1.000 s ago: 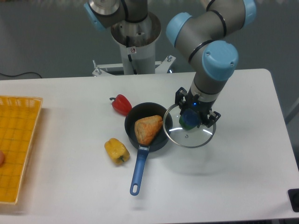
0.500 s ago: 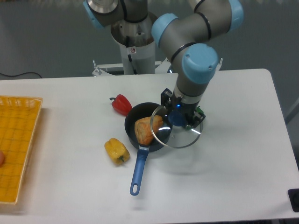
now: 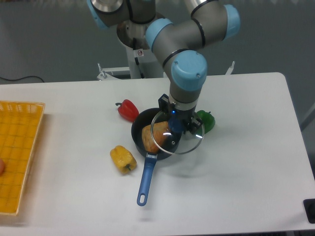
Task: Close the pot lid
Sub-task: 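Carry the glass lid over the black saucepan and lower it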
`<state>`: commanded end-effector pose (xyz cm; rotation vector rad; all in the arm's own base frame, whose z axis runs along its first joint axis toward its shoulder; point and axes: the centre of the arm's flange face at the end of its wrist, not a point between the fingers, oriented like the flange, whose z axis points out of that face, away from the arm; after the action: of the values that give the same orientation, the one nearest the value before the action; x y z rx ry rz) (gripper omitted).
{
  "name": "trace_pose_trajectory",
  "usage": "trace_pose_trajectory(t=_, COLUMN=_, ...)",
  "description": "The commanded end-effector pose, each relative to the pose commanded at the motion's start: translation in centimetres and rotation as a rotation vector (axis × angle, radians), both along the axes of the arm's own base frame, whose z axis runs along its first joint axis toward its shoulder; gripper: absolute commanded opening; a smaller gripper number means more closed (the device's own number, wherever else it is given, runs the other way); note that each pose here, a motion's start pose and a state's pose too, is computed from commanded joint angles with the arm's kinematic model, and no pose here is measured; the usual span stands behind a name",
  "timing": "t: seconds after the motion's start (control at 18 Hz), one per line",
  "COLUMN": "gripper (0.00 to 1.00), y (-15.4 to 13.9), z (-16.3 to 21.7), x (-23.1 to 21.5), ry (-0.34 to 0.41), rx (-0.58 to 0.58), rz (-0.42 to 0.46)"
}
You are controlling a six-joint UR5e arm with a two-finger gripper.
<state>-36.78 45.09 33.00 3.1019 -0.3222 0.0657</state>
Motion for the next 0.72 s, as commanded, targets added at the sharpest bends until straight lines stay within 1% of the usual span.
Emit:
trace_pose_trajectory(t=0.17, gripper=0.46, y=0.3, z=0.0, x=0.6, ry=-0.001, rx=-0.001, rz=0.003)
trace_pose_trajectory(t=0.28, gripper=0.46, y=1.4, z=-0.2, x=2.0, ry=-0.002, rx=-0.005, rz=0.006)
trace_pose_trajectory(t=0.44, gripper=0.46, y=2.0, z=-0.8, x=3.3, ry=-0.01, rx=-0.012, rz=-0.006)
trace_pose_trajectory(t=0.72, gripper=0.46, y=1.3, z=-2.0, x=4.6, ry=-0.023, rx=-0.042, rz=-0.016)
